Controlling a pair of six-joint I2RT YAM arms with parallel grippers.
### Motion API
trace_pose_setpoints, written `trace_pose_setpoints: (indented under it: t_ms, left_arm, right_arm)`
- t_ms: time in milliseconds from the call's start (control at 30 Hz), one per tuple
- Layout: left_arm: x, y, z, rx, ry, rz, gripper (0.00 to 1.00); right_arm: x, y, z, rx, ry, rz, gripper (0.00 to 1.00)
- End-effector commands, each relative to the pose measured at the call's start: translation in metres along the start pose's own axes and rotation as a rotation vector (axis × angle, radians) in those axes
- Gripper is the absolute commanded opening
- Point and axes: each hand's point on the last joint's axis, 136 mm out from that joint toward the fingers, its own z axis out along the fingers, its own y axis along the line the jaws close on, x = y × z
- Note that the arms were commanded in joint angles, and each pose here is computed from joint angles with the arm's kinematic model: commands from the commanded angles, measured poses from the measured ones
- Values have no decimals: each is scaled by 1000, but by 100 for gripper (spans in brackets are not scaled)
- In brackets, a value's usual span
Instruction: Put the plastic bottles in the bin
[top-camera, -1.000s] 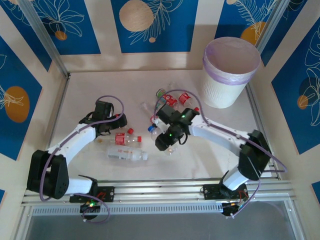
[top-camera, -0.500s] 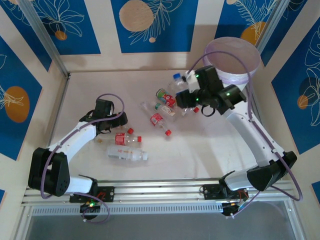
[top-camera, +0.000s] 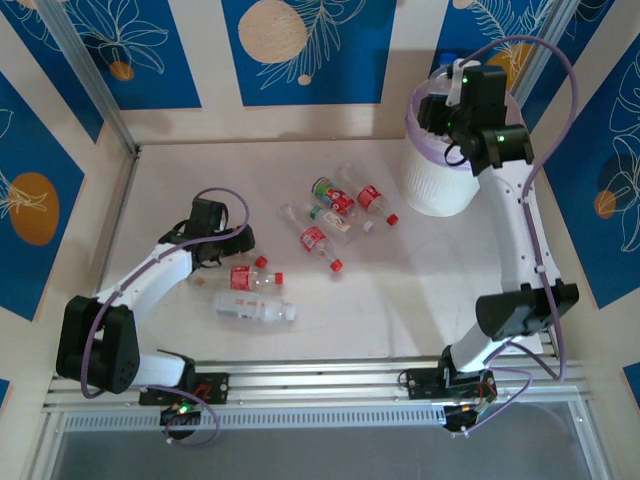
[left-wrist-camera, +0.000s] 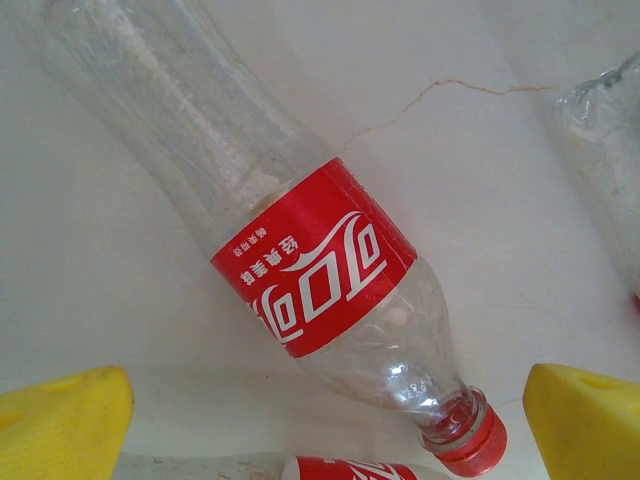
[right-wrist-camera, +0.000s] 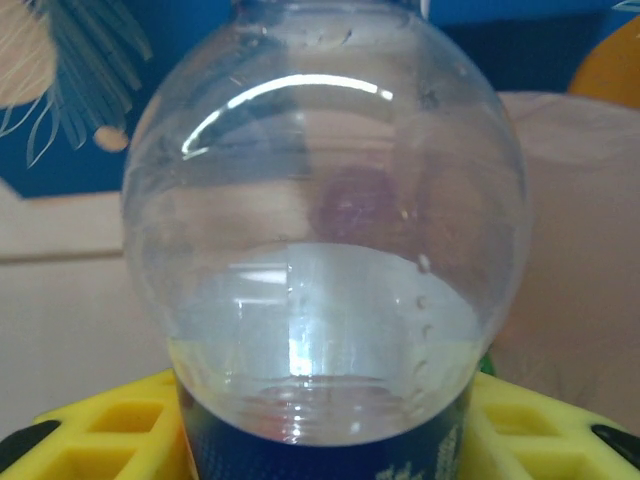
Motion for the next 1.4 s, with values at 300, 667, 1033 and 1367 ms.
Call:
trace_pose_setpoints:
  t_ms: [300, 667, 1033, 1367]
  left_arm:
    - [4, 1, 1, 9, 23, -8, 100]
    - [6, 0, 9, 5, 44, -10, 97]
    - [8, -3, 21, 5, 69, -18, 96]
    - [9, -4, 30, 6, 79, -33, 96]
  right_arm:
    - [-7, -66, 70, 134, 64, 106, 45]
    - [52, -92, 116, 139, 224, 147, 45]
    - [82, -98, 136, 126, 297, 158, 60]
    - [85, -99, 136, 121, 311, 153, 76]
